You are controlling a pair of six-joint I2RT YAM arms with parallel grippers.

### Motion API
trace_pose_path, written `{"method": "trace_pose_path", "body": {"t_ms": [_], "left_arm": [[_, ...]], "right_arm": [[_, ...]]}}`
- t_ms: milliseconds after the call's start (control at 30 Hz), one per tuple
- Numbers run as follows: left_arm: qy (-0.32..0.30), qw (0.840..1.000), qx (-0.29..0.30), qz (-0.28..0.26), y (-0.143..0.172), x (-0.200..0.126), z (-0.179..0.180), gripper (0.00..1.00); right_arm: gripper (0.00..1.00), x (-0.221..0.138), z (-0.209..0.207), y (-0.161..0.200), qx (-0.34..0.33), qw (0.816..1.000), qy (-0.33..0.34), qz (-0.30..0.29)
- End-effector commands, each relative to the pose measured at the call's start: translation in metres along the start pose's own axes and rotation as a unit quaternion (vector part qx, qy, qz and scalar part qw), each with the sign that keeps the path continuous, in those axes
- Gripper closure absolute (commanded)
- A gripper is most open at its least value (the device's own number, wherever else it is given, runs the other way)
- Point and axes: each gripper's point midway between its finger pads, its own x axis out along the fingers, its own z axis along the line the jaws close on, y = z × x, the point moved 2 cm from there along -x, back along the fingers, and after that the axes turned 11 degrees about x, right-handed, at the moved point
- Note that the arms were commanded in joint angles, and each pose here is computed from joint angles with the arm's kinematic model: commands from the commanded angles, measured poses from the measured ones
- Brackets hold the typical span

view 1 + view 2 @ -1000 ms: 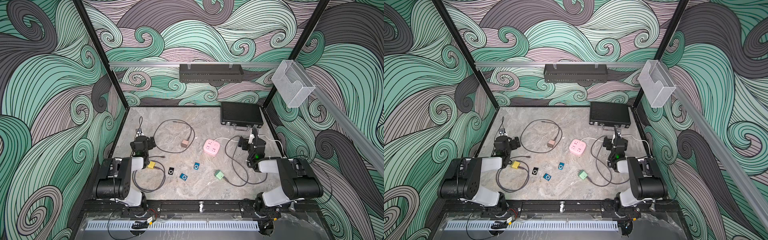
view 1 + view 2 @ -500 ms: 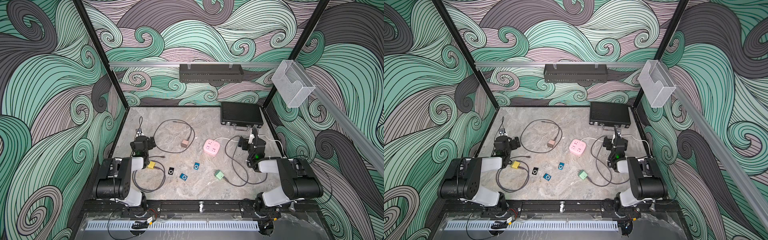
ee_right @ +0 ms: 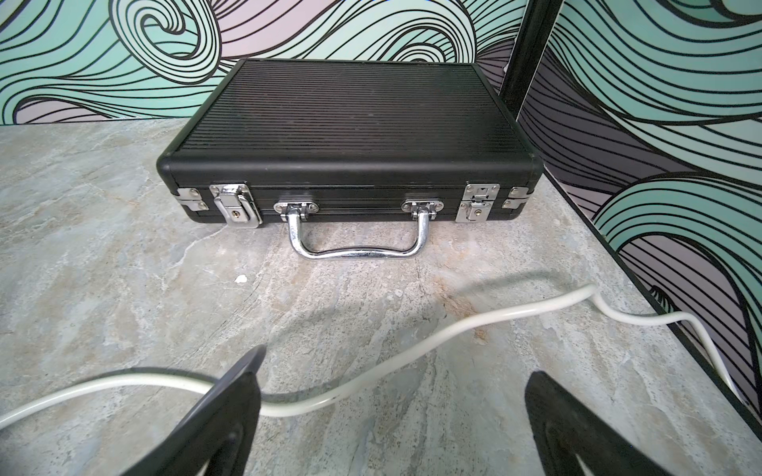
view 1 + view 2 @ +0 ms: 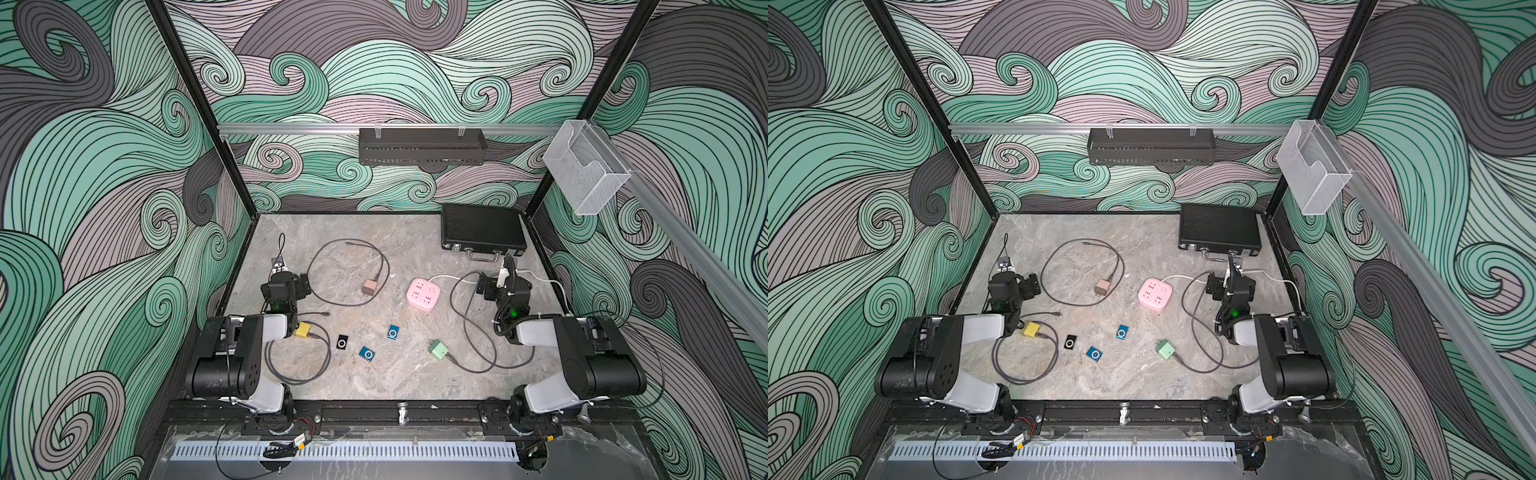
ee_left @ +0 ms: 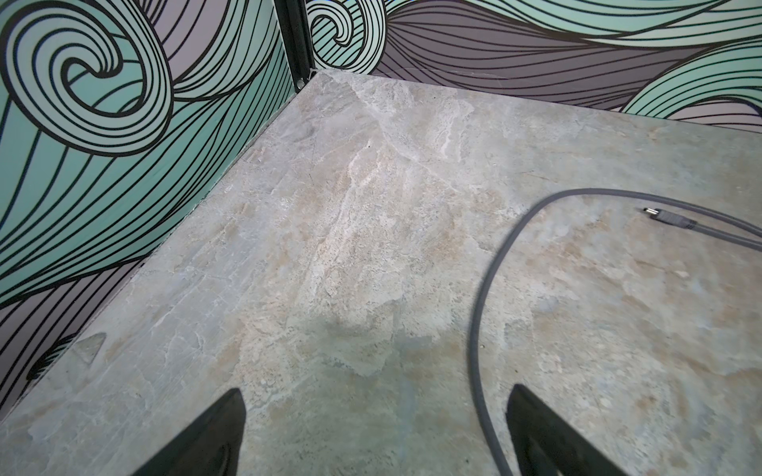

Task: Charge mp3
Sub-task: Pick up the plug from the center of the board.

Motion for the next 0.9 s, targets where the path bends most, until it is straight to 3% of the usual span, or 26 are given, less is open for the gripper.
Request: {"method": "trace_pose_path", "body": {"t_ms": [0,267,400,467,600,633,700,767,867], "left_arm": [[-0.005,1.0,0.002,-0.013,-0.011,0.003,0.0,0.04],[-0.002,1.0,0.012,-0.015,-0.018,0.002,0.0,0.1],[0.035,0.997,0.035,0.059,-0.063,-0.006,-0.004,0.16],[0.06,0.996,0.043,0.051,-0.096,-0.018,-0.007,0.16],[0.065,0.996,0.025,0.048,-0.119,-0.028,-0.005,0.16],[0.066,0.997,0.017,0.049,-0.119,-0.031,-0.005,0.16],[0.066,0.997,0.004,0.051,-0.119,-0.033,-0.005,0.16],[0.077,0.995,-0.005,0.056,-0.114,-0.035,-0.01,0.16],[0.083,0.994,-0.011,0.066,-0.108,-0.036,-0.016,0.16]], "right_arm": [[0.01,0.001,0.001,-0.009,-0.003,1.0,0.001,-0.016],[0.01,-0.002,-0.002,-0.015,-0.001,1.0,0.025,-0.019],[0.01,-0.003,-0.002,-0.014,-0.004,0.999,0.025,-0.019],[0.01,-0.003,-0.001,-0.014,-0.005,0.999,0.025,-0.02],[0.03,-0.003,-0.001,-0.015,-0.006,0.999,0.024,-0.021],[0.03,-0.003,0.002,-0.024,-0.012,0.999,0.021,-0.035],[0.05,-0.006,0.003,-0.046,-0.017,0.998,0.046,0.034],[0.05,-0.012,0.01,-0.073,-0.039,0.999,0.025,0.022],[0.02,-0.031,0.002,-0.095,-0.033,0.998,0.047,0.006]]}}
